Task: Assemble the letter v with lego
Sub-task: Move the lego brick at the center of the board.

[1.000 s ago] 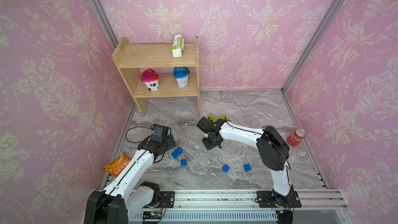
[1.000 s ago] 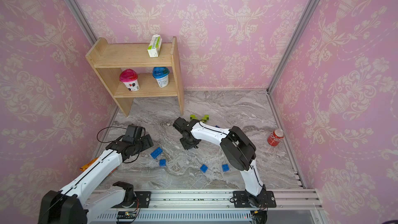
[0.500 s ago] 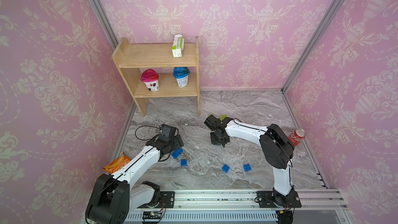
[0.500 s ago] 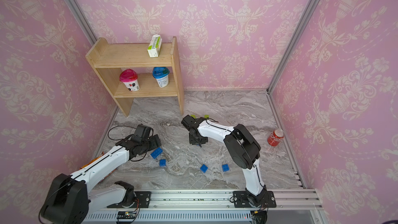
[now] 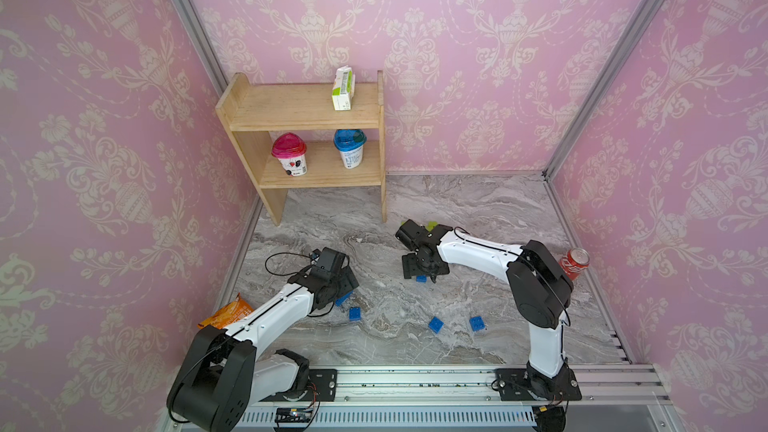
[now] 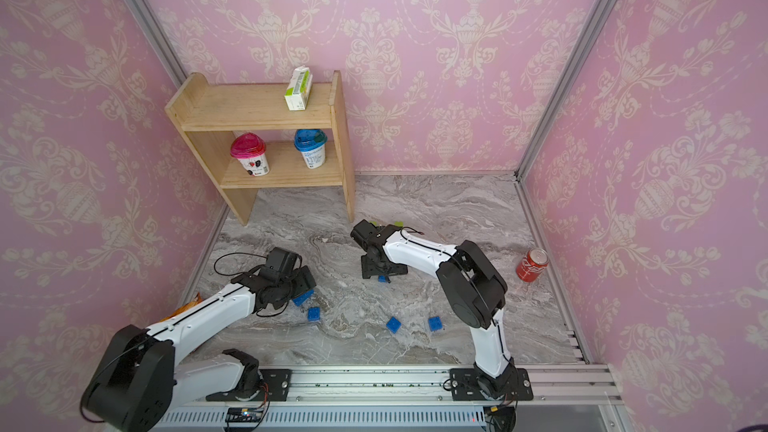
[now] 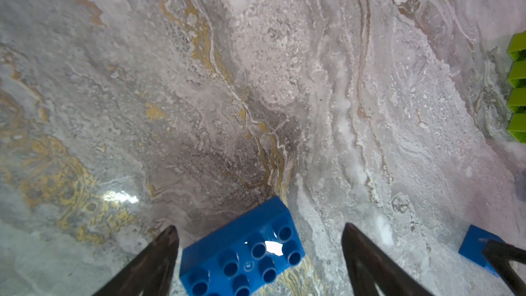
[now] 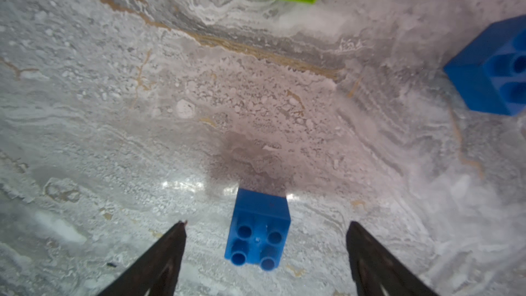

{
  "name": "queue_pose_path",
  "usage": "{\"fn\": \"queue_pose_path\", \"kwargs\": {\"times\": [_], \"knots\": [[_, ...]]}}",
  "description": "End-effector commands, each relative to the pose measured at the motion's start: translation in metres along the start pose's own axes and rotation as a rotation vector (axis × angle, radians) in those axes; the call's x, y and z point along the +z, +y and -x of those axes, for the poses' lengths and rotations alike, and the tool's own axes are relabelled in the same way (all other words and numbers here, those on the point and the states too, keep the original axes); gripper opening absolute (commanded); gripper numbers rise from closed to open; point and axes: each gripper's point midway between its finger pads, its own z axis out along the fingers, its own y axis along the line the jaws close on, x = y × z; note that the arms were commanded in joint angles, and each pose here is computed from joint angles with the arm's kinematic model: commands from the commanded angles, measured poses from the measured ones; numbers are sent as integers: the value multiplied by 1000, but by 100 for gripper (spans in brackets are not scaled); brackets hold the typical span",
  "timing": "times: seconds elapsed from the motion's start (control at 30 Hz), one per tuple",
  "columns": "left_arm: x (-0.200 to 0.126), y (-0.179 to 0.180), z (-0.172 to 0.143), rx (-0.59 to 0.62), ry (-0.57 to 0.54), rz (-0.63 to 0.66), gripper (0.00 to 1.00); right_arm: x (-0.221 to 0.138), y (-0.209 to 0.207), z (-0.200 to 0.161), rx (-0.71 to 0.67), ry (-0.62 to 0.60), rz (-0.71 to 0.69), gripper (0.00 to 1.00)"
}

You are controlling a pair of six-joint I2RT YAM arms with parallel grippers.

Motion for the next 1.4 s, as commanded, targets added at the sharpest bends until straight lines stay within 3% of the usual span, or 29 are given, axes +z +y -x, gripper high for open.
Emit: {"fn": "queue_pose_path", "kwargs": {"times": [0.0,0.37,0.67,0.83,1.23,1.33,1.37], "knots": [[-1,15,-14,-36,42,57,91,-16,-13,-3,-32,-10,-18,90],[12,18,-20,-70,101,121,86,-22,-15,-10,-54,-15,16,90],[13,11,-17,-36,135,156,67,-26,-28,-13,-79,-25,17,89],[13,-5,-15,35,151,154,63,-26,-44,-12,-49,-24,22,89],[32,-115,-32,315,225,-5,62,-32,-68,-30,-31,-52,58,88],[22,-135,-31,361,216,-38,66,-43,-68,-32,-55,-80,63,91],[16,-138,-26,365,201,-48,69,-46,-67,-34,-58,-80,58,99]]}}
